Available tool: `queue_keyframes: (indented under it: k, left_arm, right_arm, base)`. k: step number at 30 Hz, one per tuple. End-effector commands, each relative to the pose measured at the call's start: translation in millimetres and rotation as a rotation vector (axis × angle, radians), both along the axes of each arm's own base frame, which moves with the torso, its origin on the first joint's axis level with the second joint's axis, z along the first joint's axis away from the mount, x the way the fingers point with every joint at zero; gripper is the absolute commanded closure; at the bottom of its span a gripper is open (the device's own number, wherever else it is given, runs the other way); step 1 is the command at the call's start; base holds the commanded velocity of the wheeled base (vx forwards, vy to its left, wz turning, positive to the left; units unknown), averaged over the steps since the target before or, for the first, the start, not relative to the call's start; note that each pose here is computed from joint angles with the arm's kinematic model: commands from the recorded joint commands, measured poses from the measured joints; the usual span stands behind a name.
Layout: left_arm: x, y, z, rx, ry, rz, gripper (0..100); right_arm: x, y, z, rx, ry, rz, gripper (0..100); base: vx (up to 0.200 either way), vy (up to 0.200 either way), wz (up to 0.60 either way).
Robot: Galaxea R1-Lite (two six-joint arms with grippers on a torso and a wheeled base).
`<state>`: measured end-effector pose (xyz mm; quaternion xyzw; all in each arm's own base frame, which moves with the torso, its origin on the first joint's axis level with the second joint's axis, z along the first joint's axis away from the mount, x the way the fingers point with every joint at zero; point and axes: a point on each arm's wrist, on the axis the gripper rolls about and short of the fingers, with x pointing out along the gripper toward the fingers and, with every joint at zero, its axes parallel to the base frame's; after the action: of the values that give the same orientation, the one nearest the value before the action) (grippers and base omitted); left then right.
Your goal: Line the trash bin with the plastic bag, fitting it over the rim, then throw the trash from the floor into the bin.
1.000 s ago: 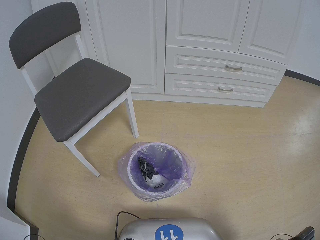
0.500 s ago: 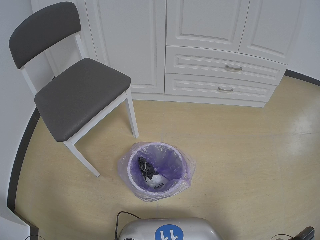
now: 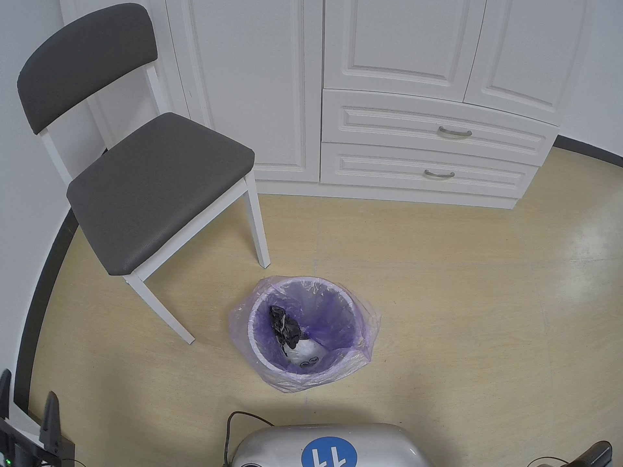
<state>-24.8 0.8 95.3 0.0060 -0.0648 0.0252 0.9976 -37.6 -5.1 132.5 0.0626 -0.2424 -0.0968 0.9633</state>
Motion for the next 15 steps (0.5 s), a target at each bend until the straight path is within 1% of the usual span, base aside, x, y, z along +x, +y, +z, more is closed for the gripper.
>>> queue_keyframes:
  k: [1,2,3,4,5,6,7,9,13,15]
  left_arm:
    - [1.7,0.1,-13.4,-0.029,0.069,0.001,0]
    - [1.7,0.1,-13.2,-0.033,0.067,0.001,0]
    - [1.9,0.0,-15.4,-0.042,0.085,-0.003,0]
    - [1.9,0.0,-15.4,-0.042,0.085,-0.003,0]
    - [1.9,-0.5,-17.1,-0.056,0.105,-0.028,0]
    - [1.5,-0.6,-17.3,-0.057,0.114,-0.035,0]
    - [1.5,-0.6,-17.3,-0.057,0.114,-0.035,0]
    - [2.0,-0.8,-20.1,-0.042,0.132,-0.046,0]
    - [2.0,-0.8,-20.1,-0.02,0.132,-0.045,0]
    - [2.0,-0.8,-19.9,-0.025,0.131,-0.045,0]
  right_arm:
    - [6.5,0.2,-17.8,0.004,0.089,0.011,0]
    - [6.7,0.2,-18.2,0.005,0.093,0.012,0]
    - [7.8,0.2,-21.2,0.004,0.124,0.011,0]
    - [7.8,0.2,-21.2,0.004,0.124,0.011,0]
    - [9.8,0.2,-26.9,0.0,0.185,0.009,0]
    - [10.6,0.2,-29.8,0.0,0.214,0.009,0]
    - [10.6,0.2,-29.8,0.0,0.214,0.009,0]
    - [12.2,0.2,-36.3,0.003,0.28,0.004,0]
    - [13.1,0.1,-41.9,0.003,0.335,0.0,0]
    - [13.9,0.0,-48.2,0.002,0.399,-0.003,0]
  base:
    - [0.0,0.0,0.0]
    - [0.0,0.0,0.0]
    - [0.0,0.0,0.0]
    - [0.0,0.0,0.0]
    - [0.0,0.0,0.0]
    - [0.0,0.0,0.0]
    - [0.0,0.0,0.0]
    - [0.0,0.0,0.0]
    - [0.0,0.0,0.0]
    - [0.0,0.0,0.0]
